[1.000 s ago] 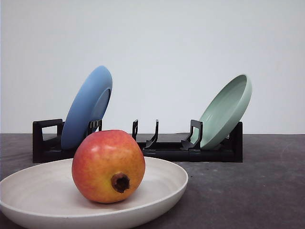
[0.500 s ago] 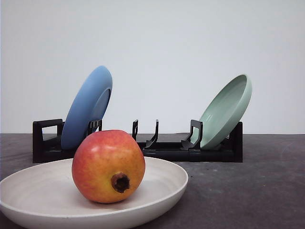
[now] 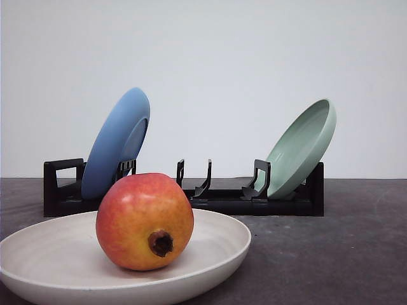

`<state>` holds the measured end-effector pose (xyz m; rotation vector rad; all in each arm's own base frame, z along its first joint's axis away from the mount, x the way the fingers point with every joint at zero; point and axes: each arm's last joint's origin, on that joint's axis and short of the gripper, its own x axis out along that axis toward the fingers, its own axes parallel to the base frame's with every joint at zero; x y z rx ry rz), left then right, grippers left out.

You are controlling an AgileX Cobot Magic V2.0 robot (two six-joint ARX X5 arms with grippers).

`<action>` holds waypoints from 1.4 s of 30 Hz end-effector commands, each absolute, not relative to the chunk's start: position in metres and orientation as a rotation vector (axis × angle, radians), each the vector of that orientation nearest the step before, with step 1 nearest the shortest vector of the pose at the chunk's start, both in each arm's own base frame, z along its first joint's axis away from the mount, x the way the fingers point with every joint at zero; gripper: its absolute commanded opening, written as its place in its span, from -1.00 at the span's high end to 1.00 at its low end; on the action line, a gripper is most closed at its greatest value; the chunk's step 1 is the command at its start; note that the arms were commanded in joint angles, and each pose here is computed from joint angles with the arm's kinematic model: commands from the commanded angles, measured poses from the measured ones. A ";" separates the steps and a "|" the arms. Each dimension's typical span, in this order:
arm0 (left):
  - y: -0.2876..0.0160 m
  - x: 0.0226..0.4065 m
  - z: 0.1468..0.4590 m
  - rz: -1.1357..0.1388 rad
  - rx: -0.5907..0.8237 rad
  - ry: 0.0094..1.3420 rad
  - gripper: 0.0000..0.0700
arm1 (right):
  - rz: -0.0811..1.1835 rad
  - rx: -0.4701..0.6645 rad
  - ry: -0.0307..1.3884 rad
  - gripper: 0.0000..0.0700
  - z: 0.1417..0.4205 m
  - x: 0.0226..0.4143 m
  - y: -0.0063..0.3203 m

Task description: Place pomegranate in white plate

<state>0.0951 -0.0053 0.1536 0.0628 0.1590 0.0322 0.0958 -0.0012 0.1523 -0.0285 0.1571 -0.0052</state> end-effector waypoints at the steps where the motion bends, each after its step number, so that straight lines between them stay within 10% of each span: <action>1: -0.005 0.095 0.150 0.028 0.071 0.171 1.00 | -0.008 -0.033 0.151 0.95 0.152 0.096 -0.001; 42: -0.005 0.095 0.150 0.028 0.070 0.171 1.00 | -0.008 -0.033 0.151 0.95 0.152 0.096 -0.001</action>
